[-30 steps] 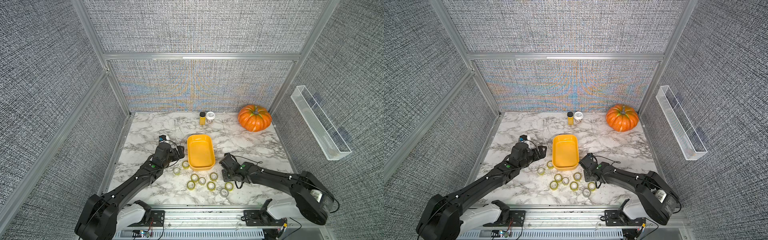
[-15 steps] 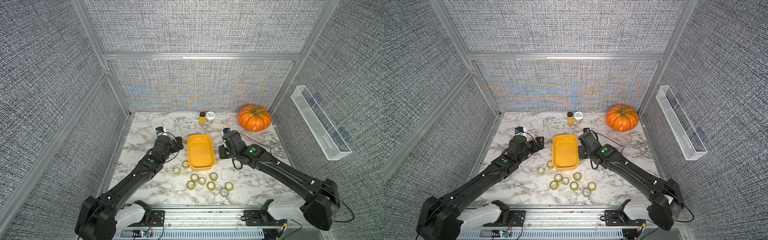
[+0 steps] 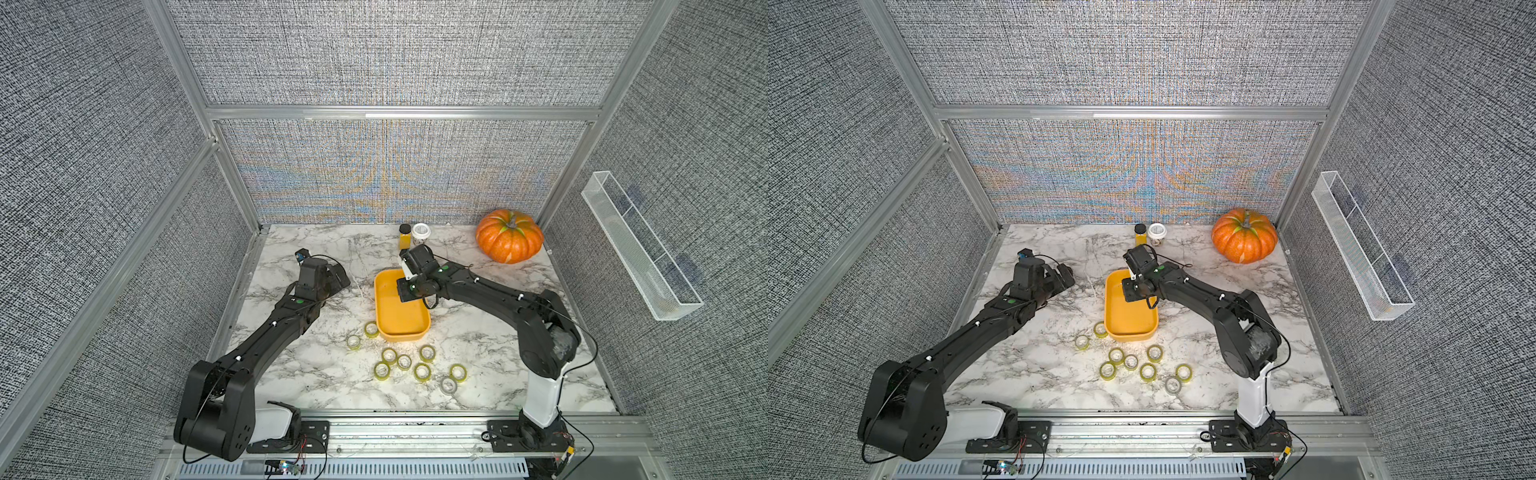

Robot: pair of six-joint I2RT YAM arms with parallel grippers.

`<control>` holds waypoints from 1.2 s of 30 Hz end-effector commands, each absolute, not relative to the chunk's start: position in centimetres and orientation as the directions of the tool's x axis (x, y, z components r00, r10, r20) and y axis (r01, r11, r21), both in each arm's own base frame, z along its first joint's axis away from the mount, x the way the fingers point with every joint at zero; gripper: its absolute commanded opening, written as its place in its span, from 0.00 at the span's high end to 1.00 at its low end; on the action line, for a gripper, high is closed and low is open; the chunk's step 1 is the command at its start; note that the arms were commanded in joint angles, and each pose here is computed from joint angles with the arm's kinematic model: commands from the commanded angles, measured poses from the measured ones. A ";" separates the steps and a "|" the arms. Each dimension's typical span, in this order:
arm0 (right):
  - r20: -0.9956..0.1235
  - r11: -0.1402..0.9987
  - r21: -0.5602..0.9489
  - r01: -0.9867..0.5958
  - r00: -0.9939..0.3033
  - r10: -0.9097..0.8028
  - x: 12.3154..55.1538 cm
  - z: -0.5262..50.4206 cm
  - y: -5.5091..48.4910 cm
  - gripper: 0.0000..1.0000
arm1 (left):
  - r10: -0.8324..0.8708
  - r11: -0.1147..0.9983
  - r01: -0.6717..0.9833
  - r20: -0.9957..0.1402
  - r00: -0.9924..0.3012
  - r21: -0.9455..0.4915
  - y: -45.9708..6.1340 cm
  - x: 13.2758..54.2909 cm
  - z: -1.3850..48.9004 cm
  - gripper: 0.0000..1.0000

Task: Put the transparent tape into the storage box
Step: Place the tape in the storage box, then pick up the tape at the center of the board.

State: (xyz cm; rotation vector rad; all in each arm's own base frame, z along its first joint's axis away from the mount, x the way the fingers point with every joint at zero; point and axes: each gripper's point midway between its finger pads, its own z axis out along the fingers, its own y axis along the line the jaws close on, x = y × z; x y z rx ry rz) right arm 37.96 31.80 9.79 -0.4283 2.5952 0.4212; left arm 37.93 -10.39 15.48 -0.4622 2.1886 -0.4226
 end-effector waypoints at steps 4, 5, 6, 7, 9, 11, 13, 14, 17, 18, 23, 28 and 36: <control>-0.487 0.893 0.212 -0.396 -0.835 -0.255 38.2 9.2 33.1 0.57 | -0.452 0.858 -0.133 -0.604 -0.656 -0.497 -11.7 35.9 14.1 0.00; -0.491 0.895 0.210 -0.395 -0.834 -0.253 38.2 9.4 33.0 0.55 | -0.448 0.854 -0.124 -0.591 -0.671 -0.506 -12.0 35.6 13.8 0.00; -0.501 0.895 0.205 -0.395 -0.828 -0.251 38.2 9.9 33.0 0.53 | -0.441 0.850 -0.114 -0.576 -0.688 -0.514 -12.3 35.3 13.4 0.00; -0.512 0.897 0.200 -0.394 -0.823 -0.247 38.2 10.5 32.8 0.51 | -0.434 0.847 -0.105 -0.565 -0.702 -0.520 -12.6 34.9 13.0 0.00; -0.530 0.901 0.189 -0.390 -0.813 -0.241 38.0 11.9 32.2 0.51 | -0.423 0.844 -0.095 -0.547 -0.722 -0.528 -12.9 34.2 12.4 0.00; -0.554 0.909 0.173 -0.378 -0.801 -0.228 37.7 13.6 31.3 0.51 | -0.420 0.841 -0.088 -0.540 -0.730 -0.535 -13.0 33.6 12.2 0.00; -0.579 0.916 0.162 -0.366 -0.787 -0.213 36.7 15.6 30.1 0.51 | -0.424 0.835 -0.085 -0.538 -0.729 -0.543 -13.0 33.0 12.3 0.00; -0.584 0.920 0.156 -0.361 -0.784 -0.209 36.2 16.1 29.4 0.51 | -0.427 0.831 -0.080 -0.538 -0.727 -0.550 -13.1 32.7 12.4 0.00; -0.592 0.930 0.132 -0.343 -0.780 -0.204 34.0 17.1 27.0 0.52 | -0.421 0.821 -0.057 -0.536 -0.732 -0.568 -13.7 31.8 12.7 0.00; -0.589 0.936 0.122 -0.330 -0.783 -0.199 33.2 17.0 26.0 0.53 | -0.418 0.819 -0.047 -0.538 -0.732 -0.572 -13.9 31.5 12.8 0.00; -0.589 0.948 0.128 -0.290 -0.792 -0.163 28.8 16.3 21.9 0.54 | -0.399 0.818 -0.014 -0.550 -0.734 -0.575 -15.3 30.7 13.3 0.00; -0.578 0.924 0.193 -0.331 -0.799 -0.165 24.2 15.1 20.4 0.54 | -0.408 0.808 -0.001 -0.559 -0.722 -0.589 -16.3 30.2 13.9 0.00; -0.506 0.929 0.207 -0.308 -0.846 -0.168 20.0 11.5 19.0 0.55 | -0.393 0.799 -0.006 -0.515 -0.761 -0.601 -17.9 29.0 13.1 0.00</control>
